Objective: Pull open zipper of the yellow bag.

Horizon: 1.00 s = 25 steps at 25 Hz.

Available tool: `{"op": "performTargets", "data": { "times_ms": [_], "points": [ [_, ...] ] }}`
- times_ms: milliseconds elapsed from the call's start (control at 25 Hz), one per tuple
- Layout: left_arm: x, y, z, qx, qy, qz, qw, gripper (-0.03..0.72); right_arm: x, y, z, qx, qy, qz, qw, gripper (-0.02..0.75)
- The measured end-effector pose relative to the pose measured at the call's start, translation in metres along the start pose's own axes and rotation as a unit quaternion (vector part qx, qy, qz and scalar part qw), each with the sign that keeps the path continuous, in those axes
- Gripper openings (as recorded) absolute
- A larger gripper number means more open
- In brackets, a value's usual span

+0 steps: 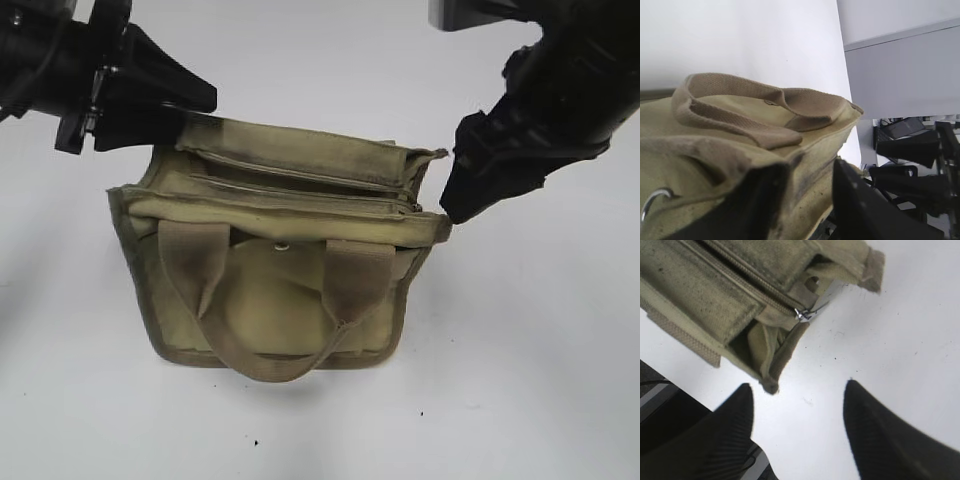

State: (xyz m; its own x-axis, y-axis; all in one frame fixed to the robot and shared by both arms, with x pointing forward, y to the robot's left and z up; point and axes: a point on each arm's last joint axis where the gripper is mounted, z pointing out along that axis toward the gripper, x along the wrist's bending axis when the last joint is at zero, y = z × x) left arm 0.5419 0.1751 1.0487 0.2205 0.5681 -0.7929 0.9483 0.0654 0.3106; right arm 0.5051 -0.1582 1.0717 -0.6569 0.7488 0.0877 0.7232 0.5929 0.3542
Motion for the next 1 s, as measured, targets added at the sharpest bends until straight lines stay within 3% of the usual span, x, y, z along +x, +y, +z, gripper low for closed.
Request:
{"op": "performTargets", "data": {
  "times_ms": [80, 200, 440, 600, 800, 1000],
  "points": [
    [-0.003, -0.002, -0.005, 0.003, 0.012, 0.024, 1.0, 0.452, 0.003, -0.004, -0.011, -0.001, 0.001, 0.003, 1.0, 0.564],
    [-0.016, -0.009, -0.02, -0.002, 0.034, 0.075, 0.997, 0.516, 0.01, -0.015, -0.029, 0.005, 0.003, 0.012, 1.0, 0.61],
    [-0.056, -0.039, -0.077, -0.035, 0.117, 0.202, 0.972, 0.531, 0.024, -0.062, -0.048, 0.004, -0.001, 0.04, 0.999, 0.615],
    [-0.073, -0.076, -0.12, -0.069, 0.202, 0.234, 0.949, 0.507, 0.035, -0.108, -0.052, -0.001, -0.008, 0.052, 0.999, 0.607],
    [-0.073, -0.144, -0.162, -0.138, 0.281, 0.243, 0.918, 0.494, 0.045, -0.164, -0.053, -0.03, -0.037, 0.063, 0.997, 0.599],
    [-0.055, -0.212, -0.181, -0.189, 0.32, 0.258, 0.892, 0.492, 0.052, -0.212, -0.058, -0.086, -0.078, 0.055, 0.992, 0.595]
  ]
}}
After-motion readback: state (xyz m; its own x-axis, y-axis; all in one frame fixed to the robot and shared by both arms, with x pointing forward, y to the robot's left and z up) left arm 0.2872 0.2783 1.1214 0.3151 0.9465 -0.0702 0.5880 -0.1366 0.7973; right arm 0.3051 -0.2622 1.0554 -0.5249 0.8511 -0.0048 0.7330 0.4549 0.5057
